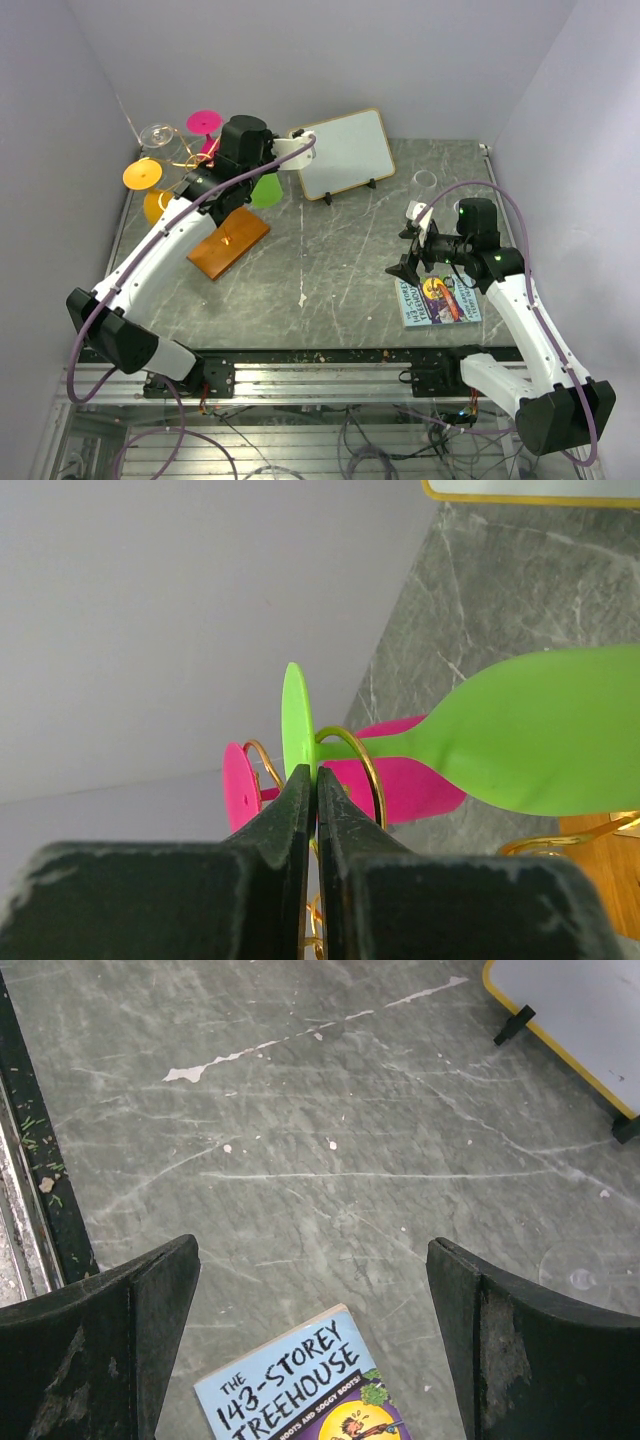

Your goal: Place the wine glass upside down on the wine glass rack

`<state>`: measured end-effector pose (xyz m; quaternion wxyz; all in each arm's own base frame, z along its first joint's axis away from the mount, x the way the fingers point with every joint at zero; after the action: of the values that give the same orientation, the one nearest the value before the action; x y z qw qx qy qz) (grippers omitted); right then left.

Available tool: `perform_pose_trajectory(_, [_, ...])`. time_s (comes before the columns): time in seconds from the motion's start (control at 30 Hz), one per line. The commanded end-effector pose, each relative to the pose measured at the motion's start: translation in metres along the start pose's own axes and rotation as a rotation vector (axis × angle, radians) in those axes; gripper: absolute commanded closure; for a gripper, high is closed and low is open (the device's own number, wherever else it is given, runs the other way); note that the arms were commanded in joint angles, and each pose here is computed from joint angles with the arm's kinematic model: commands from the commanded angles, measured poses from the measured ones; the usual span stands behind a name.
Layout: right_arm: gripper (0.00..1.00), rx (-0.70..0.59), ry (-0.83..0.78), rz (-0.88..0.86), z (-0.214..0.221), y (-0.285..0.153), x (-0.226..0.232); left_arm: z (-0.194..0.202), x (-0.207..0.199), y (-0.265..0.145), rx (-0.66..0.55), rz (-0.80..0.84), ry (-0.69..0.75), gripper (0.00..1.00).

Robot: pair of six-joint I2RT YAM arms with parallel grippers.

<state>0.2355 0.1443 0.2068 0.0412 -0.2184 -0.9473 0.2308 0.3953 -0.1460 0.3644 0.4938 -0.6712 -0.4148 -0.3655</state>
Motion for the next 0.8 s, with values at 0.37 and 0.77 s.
perform_pose_trajectory(0.37, [0.04,0.016,0.011,0.001,0.008,0.001,0.0,0.016,0.0,-0.008,0.107,-0.004,-0.033,0.86])
perform_pose_trajectory(0.77, [0.03,0.016,0.01,0.005,0.008,0.001,-0.001,0.018,-0.006,-0.014,0.102,0.026,-0.045,0.81])
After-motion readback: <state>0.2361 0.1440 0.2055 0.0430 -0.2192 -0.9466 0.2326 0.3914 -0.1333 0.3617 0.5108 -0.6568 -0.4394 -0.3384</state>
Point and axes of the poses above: each gripper's point midway between its finger pads, its own y axis out along the fingers, its own x axis along the line the jaws close on, z = x × y, the point moved 1 cm from there along -y, back along the fingers, and after that the axes turned 6 degrees about y, right-handed, at the moved point
